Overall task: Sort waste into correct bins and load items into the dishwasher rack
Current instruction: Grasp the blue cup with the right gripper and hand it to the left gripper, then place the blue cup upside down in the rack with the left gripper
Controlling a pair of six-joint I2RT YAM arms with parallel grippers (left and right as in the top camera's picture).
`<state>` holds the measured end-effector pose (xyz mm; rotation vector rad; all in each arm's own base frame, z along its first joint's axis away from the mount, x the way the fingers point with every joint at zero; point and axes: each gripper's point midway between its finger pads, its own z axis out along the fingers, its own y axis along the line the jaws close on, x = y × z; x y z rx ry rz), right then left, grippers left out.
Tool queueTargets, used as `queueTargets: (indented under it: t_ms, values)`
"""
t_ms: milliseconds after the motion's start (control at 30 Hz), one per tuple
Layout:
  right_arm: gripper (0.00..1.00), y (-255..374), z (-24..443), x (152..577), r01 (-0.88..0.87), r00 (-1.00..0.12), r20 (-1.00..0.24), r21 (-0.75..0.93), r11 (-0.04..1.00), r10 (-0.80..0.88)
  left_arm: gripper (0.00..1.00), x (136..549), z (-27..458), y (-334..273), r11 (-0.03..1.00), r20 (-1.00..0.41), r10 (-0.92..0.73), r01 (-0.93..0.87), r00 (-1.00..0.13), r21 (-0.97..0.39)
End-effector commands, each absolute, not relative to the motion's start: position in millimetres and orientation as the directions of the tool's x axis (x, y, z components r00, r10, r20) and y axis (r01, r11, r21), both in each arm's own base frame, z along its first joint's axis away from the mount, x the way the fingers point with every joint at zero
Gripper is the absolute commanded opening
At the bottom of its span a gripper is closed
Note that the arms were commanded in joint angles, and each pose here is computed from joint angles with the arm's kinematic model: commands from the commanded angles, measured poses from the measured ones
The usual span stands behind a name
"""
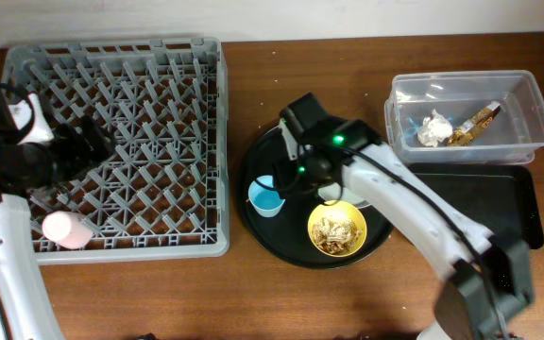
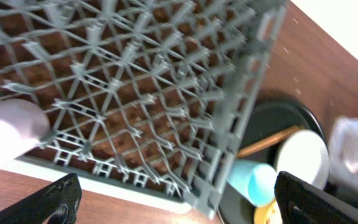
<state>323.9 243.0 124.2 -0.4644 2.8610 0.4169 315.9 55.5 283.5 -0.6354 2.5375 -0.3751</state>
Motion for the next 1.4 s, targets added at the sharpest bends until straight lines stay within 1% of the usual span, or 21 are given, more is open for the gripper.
queueTargets:
  t_ms: [0, 67, 133, 267, 300, 333, 400, 533, 667, 700, 733, 867, 933, 1000, 1033, 1067, 1100, 1167, 1200, 1300, 1367]
  values:
    - [0.51, 247, 72, 334, -0.323, -0.940, -0.176, 0.200, 0.925, -0.291, 0.99, 311, 287, 29, 0.883, -0.388, -0.419, -0.268, -0.821, -0.386]
    - [0.20, 246, 57, 335, -0.302, -0.950, -0.145, 0.191, 0.934, -0.277, 0.99, 308, 287, 15, 0.878, -0.364, -0.400, -0.237, -0.841, -0.416]
    - [0.04, 247, 72, 344, -0.299, -0.946, -0.189, 0.204, 0.932, -0.262, 0.99, 316, 304, -16, 0.861, -0.438, -0.266, -0.007, -0.859, -0.509]
    - [0.04, 225, 167, 351, -0.320, -0.926, -0.291, 0.266, 0.909, -0.241, 0.99, 324, 348, -64, 0.643, -0.492, -0.244, 0.240, -0.836, -0.727]
    - [0.04, 233, 226, 340, -0.455, -0.869, -0.392, 0.390, 0.800, -0.303, 0.99, 324, 362, -75, 0.546, -0.499, -0.237, 0.310, -0.833, -0.778]
    - [0.04, 242, 298, 318, -0.622, -0.765, -0.554, 0.501, 0.602, -0.330, 0.99, 322, 377, -89, 0.400, -0.476, -0.228, 0.364, -0.850, -0.841]
    - [0.04, 245, 366, 285, -0.790, -0.604, -0.736, 0.504, 0.349, -0.306, 0.99, 307, 403, -112, 0.171, -0.505, -0.172, 0.479, -0.846, -0.861]
    - [0.04, 252, 400, 263, -0.866, -0.499, -0.824, 0.472, 0.164, -0.269, 0.99, 276, 415, -171, -0.001, -0.548, -0.003, 0.548, -0.836, -0.836]
    - [0.04, 257, 412, 265, -0.894, -0.448, -0.862, 0.436, 0.102, -0.237, 0.93, 252, 416, -209, -0.082, -0.582, 0.113, 0.576, -0.805, -0.813]
    - [0.04, 257, 414, 267, -0.902, -0.431, -0.872, 0.420, 0.100, -0.232, 0.83, 245, 416, -216, -0.099, -0.581, 0.136, 0.573, -0.802, -0.814]
    - [0.04, 258, 416, 268, -0.909, -0.416, -0.881, 0.404, 0.099, -0.227, 0.82, 242, 416, -219, -0.107, -0.581, 0.147, 0.571, -0.801, -0.814]
    - [0.04, 252, 405, 296, -0.883, -0.446, -0.865, 0.384, 0.269, -0.230, 0.82, 240, 417, -221, -0.111, -0.582, 0.152, 0.572, -0.798, -0.813]
    - [0.04, 253, 408, 298, -0.875, -0.461, -0.861, 0.400, 0.274, -0.215, 0.65, 240, 417, -221, -0.111, -0.583, 0.152, 0.572, -0.798, -0.813]
    - [0.05, 252, 405, 295, -0.866, -0.480, -0.849, 0.417, 0.277, -0.221, 0.65, 245, 413, -219, -0.078, -0.584, 0.144, 0.579, -0.799, -0.812]
    - [0.23, 252, 404, 295, -0.863, -0.485, -0.846, 0.422, 0.278, -0.223, 0.64, 252, 408, -215, -0.032, -0.584, 0.133, 0.585, -0.801, -0.810]
    - [0.54, 252, 404, 294, -0.862, -0.487, -0.844, 0.424, 0.278, -0.223, 0.64, 258, 403, -212, 0.006, -0.584, 0.124, 0.589, -0.803, -0.808]
    - [0.68, 251, 404, 295, -0.861, -0.487, -0.844, 0.423, 0.282, -0.222, 0.61, 268, 395, -205, 0.077, -0.581, 0.107, 0.589, -0.807, -0.804]
    - [0.72, 234, 399, 309, -0.797, -0.557, -0.809, 0.459, 0.393, -0.185, 0.59, 309, 346, -169, 0.468, -0.499, 0.027, 0.452, -0.866, -0.759]
    - [0.73, 217, 379, 319, -0.669, -0.674, -0.723, 0.511, 0.539, -0.152, 0.59, 327, 315, -125, 0.715, -0.460, -0.057, 0.285, -0.886, -0.638]
    - [0.75, 196, 326, 305, -0.500, -0.812, -0.546, 0.466, 0.730, -0.207, 0.60, 318, 283, -49, 0.890, -0.354, -0.239, -0.059, -0.904, -0.451]
    - [0.77, 183, 299, 293, -0.435, -0.864, -0.439, 0.405, 0.804, -0.246, 0.61, 290, 258, 17, 0.903, -0.256, -0.421, -0.375, -0.870, -0.210]
